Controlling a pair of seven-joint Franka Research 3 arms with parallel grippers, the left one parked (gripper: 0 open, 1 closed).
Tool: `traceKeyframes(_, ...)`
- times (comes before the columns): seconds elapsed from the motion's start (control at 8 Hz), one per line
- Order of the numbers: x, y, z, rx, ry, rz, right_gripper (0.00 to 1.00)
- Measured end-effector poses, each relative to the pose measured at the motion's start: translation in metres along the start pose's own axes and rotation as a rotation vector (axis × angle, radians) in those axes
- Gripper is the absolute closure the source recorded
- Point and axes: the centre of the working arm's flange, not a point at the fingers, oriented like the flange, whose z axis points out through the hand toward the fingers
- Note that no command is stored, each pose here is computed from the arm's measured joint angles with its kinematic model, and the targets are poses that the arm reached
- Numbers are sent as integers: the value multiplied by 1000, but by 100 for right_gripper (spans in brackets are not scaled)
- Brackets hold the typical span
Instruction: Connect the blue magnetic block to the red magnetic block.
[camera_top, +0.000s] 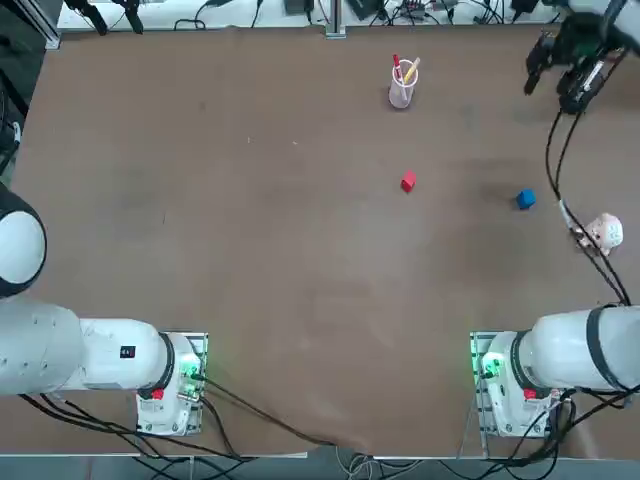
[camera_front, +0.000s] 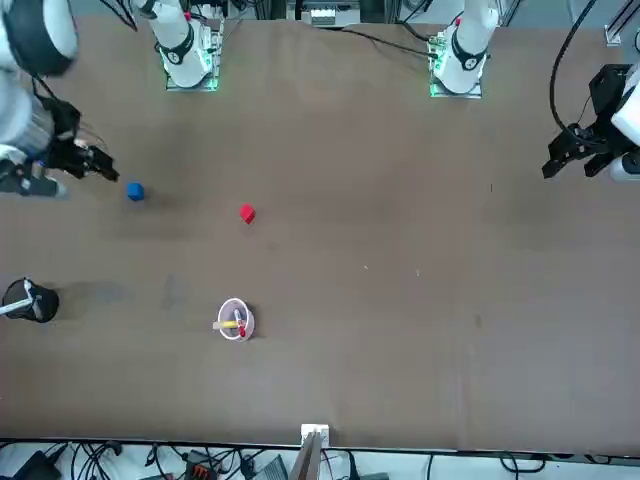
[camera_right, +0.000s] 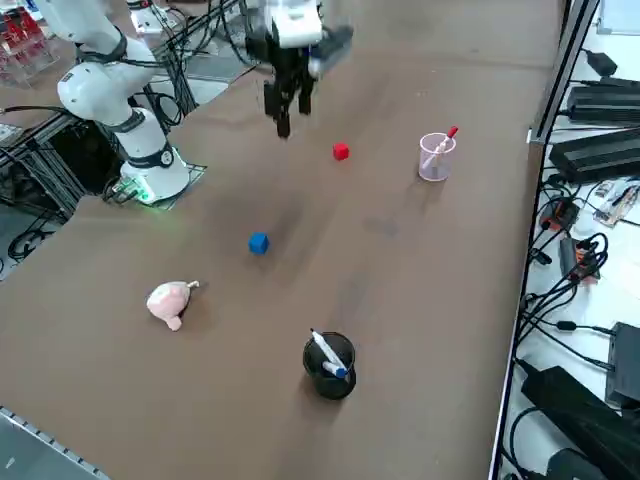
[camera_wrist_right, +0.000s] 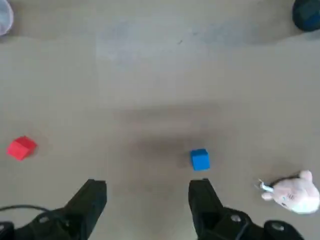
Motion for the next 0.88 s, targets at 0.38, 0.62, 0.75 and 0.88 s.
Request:
traceKeyframes(0.38, -19, 5, 92, -111, -2, -79, 0)
traceKeyframes(0.62, -28, 3, 131, -123, -15, -111, 0)
traceKeyframes(0.75, -30, 5, 148, -125, -23, -121, 0)
traceKeyframes(0.88, -29, 12, 164, -129, -36, -132, 0)
